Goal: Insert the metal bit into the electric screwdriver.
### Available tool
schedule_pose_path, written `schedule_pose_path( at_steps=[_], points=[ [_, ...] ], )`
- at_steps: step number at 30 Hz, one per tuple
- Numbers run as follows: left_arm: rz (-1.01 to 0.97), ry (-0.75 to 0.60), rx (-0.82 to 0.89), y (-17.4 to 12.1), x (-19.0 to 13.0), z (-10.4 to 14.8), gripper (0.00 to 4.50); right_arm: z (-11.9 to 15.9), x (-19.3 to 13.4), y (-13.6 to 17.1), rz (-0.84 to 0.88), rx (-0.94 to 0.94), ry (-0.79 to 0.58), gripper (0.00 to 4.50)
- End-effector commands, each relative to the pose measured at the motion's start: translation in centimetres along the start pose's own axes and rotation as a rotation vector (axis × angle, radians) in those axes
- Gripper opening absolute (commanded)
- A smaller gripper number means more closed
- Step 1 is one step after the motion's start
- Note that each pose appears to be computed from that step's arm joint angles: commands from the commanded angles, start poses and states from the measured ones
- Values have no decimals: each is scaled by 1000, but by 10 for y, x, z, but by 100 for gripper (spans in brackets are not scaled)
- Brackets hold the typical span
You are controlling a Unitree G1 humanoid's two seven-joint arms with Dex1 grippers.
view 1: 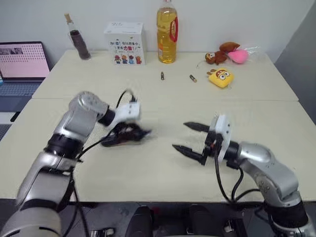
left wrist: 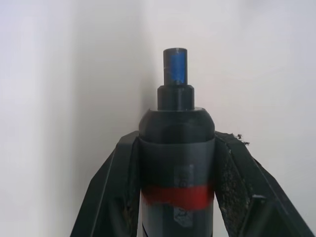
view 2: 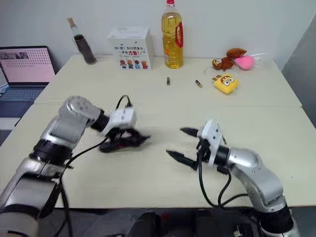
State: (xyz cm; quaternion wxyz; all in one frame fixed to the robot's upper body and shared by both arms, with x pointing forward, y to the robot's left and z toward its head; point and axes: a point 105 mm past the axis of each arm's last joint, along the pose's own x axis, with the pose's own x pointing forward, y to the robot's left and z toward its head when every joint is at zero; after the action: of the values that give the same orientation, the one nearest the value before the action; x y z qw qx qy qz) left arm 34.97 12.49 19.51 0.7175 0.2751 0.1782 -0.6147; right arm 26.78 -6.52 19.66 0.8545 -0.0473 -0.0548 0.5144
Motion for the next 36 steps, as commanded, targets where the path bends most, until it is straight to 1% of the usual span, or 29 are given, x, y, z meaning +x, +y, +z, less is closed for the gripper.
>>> schedule_pose_path(
  at_steps=[1, 3, 5, 7, 8, 11, 15, 17, 19, 22, 25, 27, 31, 36],
  points=[
    [111, -384, -15, 12, -19, 75, 164, 50, -7, -14, -90, -81, -127, 450],
    [129, -458, -19, 10, -14, 83, 164, 62, -9, -20, -126, -107, -153, 450],
    [168, -534, -54, 9, -5, 85, 164, 70, -11, -22, -146, -111, -175, 450],
    [252, -615, -59, 8, 12, 80, 164, 74, -10, -23, -167, -95, -188, 450],
    [283, -645, -58, 7, 19, 79, 164, 74, -11, -24, -176, -90, -189, 450],
    [476, -802, -133, 14, 30, 74, 164, 77, -13, -26, -210, -65, -195, 450],
    [558, -869, -209, 10, 41, 64, 164, 63, -13, -27, -234, -37, -139, 450],
    [578, -864, -211, 6, 45, 59, 164, 51, -17, -36, -279, -8, -100, 450],
    [571, -846, -223, 0, 49, 53, 164, 38, -24, -46, -319, -25, -36, 450],
    [542, -780, -215, -15, 51, 38, 164, 13, -38, -66, -388, -35, 92, 450],
    [534, -729, -229, -25, 51, 25, 164, 1, -49, -82, -429, -44, 185, 450],
    [530, -710, -241, -30, 50, 20, 164, -9, -55, -89, -441, -49, 255, 450],
    [533, -661, -245, -39, 49, 9, 164, -37, -64, -105, -455, -46, 411, 450],
    [551, -620, -249, -45, 42, -1, 164, -66, -65, -120, -459, 20, 531, 450]
  ],
)
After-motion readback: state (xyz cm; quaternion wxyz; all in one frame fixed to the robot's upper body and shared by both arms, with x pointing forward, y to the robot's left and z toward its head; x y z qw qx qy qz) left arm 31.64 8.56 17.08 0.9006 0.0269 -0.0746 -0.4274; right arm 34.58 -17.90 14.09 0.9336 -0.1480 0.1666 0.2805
